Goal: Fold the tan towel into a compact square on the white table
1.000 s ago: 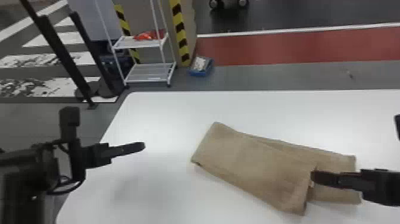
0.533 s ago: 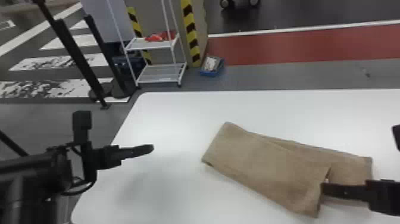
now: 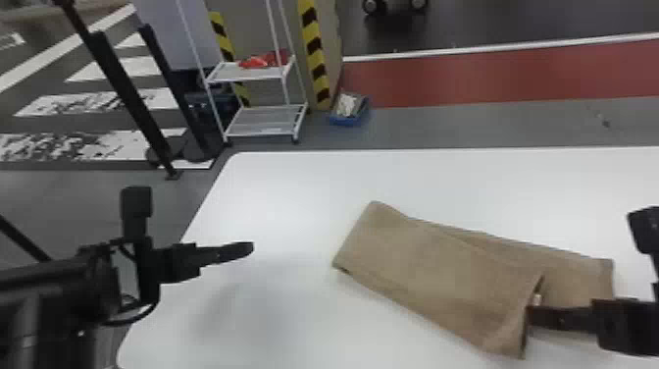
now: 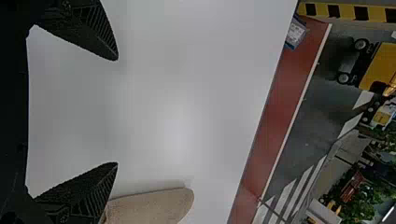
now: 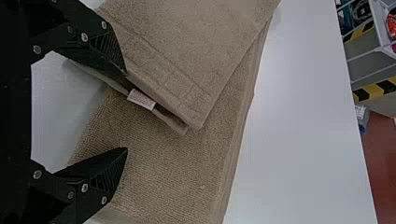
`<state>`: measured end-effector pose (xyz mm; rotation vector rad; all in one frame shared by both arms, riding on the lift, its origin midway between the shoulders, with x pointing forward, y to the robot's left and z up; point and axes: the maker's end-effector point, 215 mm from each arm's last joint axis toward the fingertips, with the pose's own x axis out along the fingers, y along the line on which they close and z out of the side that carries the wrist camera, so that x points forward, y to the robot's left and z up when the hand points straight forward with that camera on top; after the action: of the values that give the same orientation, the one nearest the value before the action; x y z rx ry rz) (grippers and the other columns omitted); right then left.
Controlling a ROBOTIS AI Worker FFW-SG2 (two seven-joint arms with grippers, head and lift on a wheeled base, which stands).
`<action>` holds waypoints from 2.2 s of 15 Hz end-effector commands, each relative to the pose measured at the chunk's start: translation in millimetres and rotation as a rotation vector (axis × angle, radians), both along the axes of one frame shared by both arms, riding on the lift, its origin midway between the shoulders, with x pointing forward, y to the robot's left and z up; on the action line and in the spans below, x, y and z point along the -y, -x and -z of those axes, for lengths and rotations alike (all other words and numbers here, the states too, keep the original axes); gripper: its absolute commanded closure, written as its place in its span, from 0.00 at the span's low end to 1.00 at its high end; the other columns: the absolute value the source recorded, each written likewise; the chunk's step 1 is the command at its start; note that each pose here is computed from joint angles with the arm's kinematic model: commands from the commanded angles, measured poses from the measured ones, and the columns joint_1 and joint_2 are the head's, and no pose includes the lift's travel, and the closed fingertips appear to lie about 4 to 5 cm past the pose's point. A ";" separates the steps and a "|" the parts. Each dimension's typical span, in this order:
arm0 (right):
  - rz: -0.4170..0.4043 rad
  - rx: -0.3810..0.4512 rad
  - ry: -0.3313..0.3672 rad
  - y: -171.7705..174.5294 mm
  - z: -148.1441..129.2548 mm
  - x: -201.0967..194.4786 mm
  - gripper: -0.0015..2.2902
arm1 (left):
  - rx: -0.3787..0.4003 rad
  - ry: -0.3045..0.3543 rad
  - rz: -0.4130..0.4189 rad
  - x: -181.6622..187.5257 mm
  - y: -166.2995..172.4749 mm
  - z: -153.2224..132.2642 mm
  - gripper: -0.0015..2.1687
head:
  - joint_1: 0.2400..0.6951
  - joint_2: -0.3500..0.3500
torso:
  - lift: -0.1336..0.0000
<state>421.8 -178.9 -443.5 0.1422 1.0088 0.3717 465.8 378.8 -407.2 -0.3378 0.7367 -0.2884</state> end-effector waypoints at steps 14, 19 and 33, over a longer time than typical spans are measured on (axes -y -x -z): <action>-0.059 0.052 -0.013 -20.9 -5.3 -19.7 0.18 | 0.023 -0.022 0.006 -12.5 -9.8 1.4 0.04 | 1.00 0.88 | 0.08; -0.049 0.062 -0.039 -16.6 -16.0 -20.5 0.18 | 0.031 -0.024 0.007 -13.5 -13.3 -3.0 0.04 | 1.00 0.90 | 0.08; -0.041 0.007 -0.039 -14.4 4.2 -18.3 0.51 | 0.018 -0.023 0.016 -10.5 -11.8 2.4 0.04 | 1.00 0.90 | 0.08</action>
<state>436.0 -160.6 -448.0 0.1539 0.9996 0.4294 477.7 389.7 -409.3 -0.3078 0.7239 -0.2963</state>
